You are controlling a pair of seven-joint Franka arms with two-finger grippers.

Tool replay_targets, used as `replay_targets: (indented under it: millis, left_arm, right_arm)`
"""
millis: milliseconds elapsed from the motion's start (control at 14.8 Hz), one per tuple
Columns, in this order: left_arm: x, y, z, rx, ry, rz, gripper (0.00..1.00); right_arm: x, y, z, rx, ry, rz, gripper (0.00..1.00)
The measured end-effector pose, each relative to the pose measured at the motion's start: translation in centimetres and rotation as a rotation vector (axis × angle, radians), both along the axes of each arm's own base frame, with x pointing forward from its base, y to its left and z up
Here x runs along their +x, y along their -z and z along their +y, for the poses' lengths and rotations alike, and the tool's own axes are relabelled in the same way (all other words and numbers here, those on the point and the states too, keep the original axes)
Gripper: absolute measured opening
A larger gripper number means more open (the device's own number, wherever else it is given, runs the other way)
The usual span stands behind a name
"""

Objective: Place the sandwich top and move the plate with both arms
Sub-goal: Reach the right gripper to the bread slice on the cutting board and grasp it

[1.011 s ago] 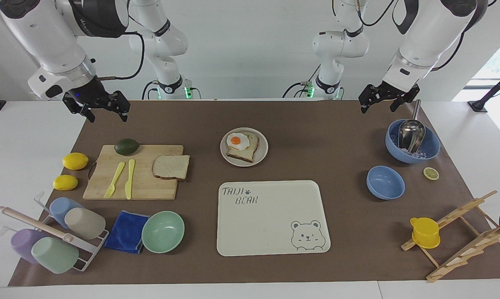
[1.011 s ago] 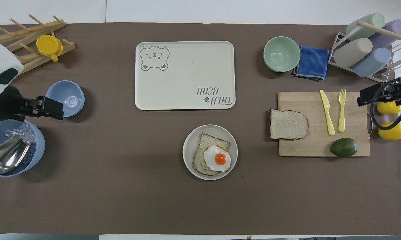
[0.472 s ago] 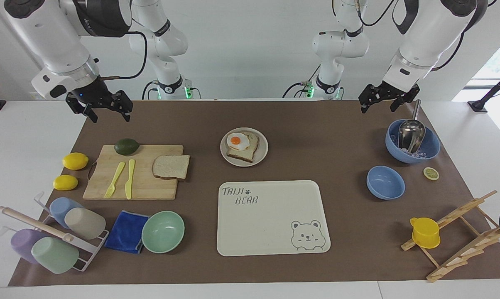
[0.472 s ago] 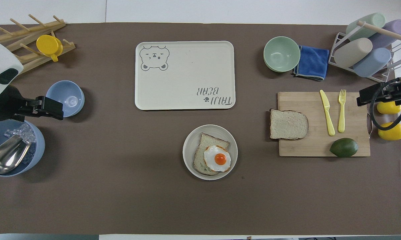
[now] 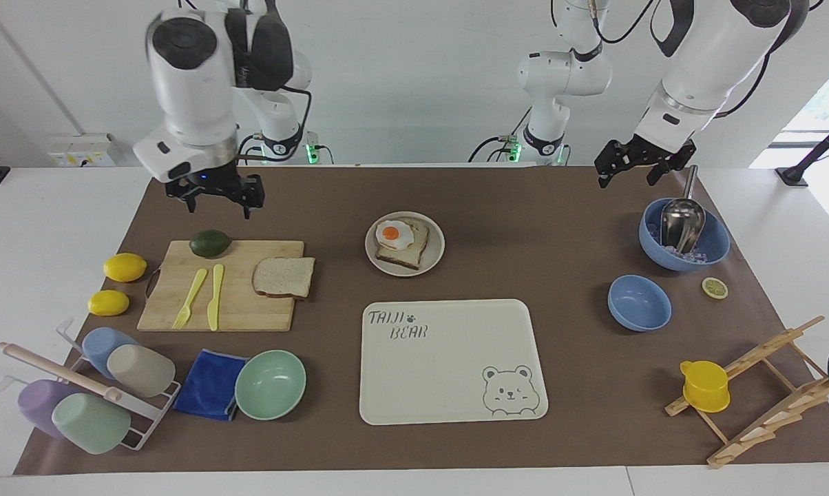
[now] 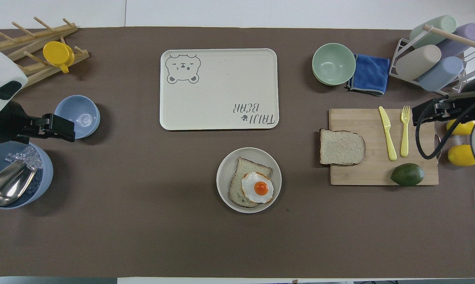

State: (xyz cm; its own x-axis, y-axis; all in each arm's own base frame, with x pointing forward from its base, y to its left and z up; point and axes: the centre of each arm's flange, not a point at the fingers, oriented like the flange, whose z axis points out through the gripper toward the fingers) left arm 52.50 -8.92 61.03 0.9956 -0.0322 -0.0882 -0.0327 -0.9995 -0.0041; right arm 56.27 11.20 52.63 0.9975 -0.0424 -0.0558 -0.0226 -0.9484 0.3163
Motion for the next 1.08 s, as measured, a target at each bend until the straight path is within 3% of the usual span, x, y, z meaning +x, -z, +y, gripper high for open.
replay_targets:
  millis: [472, 607, 1079]
  left_arm:
    - [0.0, 0.0, 0.0, 0.0, 0.0, 0.0, 1.0]
    - [0.0, 0.0, 0.0, 0.0, 0.0, 0.0, 1.0]
    - [0.0, 0.0, 0.0, 0.0, 0.0, 0.0, 1.0]
  right_arm:
    - [1.9, 13.7, 6.2, -0.052, 0.092, -0.034, 1.0]
    - [1.5, 17.1, 8.4, -0.083, 0.113, -0.028, 1.0]
    - [-0.6, 21.5, 9.5, -0.128, 0.102, 0.017, 1.0]
